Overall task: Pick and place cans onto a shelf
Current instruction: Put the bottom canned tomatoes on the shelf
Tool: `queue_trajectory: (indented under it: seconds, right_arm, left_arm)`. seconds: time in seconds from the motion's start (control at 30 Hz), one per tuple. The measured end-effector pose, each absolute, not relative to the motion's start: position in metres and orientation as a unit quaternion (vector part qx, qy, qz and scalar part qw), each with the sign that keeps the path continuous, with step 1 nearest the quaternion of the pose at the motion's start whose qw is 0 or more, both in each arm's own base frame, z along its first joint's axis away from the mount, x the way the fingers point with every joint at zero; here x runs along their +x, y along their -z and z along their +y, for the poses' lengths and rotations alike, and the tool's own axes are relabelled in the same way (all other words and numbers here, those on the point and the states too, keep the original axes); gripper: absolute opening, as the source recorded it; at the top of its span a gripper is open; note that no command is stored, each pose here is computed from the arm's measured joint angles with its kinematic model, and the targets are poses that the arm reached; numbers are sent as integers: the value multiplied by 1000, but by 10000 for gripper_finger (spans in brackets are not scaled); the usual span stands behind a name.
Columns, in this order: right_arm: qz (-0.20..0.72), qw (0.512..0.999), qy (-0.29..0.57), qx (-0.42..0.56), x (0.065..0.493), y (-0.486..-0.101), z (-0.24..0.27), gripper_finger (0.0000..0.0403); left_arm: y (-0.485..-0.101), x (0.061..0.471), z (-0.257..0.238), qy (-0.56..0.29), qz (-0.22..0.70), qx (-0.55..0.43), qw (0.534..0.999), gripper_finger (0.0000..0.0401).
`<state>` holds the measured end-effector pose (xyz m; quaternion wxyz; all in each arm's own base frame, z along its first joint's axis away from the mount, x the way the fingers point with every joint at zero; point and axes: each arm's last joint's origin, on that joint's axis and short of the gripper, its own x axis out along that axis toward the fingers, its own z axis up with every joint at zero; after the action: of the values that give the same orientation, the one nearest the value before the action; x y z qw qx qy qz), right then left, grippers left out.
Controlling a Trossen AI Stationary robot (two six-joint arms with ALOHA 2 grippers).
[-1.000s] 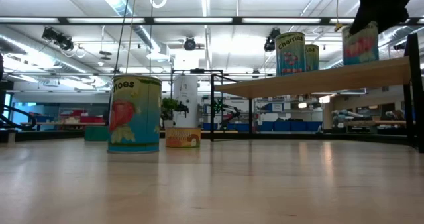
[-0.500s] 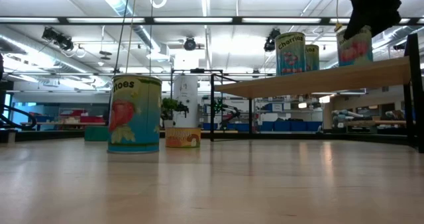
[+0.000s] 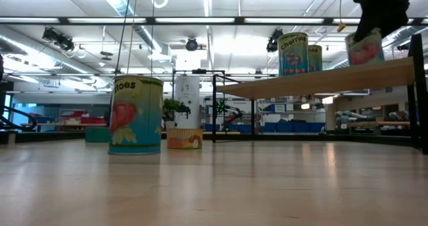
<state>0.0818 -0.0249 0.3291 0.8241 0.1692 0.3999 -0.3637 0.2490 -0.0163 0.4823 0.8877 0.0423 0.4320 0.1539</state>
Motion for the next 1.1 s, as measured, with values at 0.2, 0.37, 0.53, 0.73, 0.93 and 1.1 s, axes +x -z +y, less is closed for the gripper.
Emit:
queue_trajectory:
  seconds: [0.2,0.37,0.53,0.73,0.93,1.1]
  right_arm:
    - [396,839,336,160,69,-338,-22,323]
    - [393,848,322,148,64,-339,-21,323]
    - [406,840,324,160,60,-337,-20,323]
    - [416,832,332,156,53,-335,-19,323]
    - [414,829,340,161,51,-335,-19,332]
    - [418,826,343,158,50,-335,-19,338]
  left_arm:
    - [-482,249,-16,-154,432,42,888,172]
    - [-482,249,-16,-154,432,42,888,172]
    - [-482,249,-16,-158,430,34,888,172]
    - [-482,249,-16,-158,430,34,888,172]
    - [-482,249,-16,-158,430,33,888,172]
    - [-482,249,-16,-158,431,33,888,172]
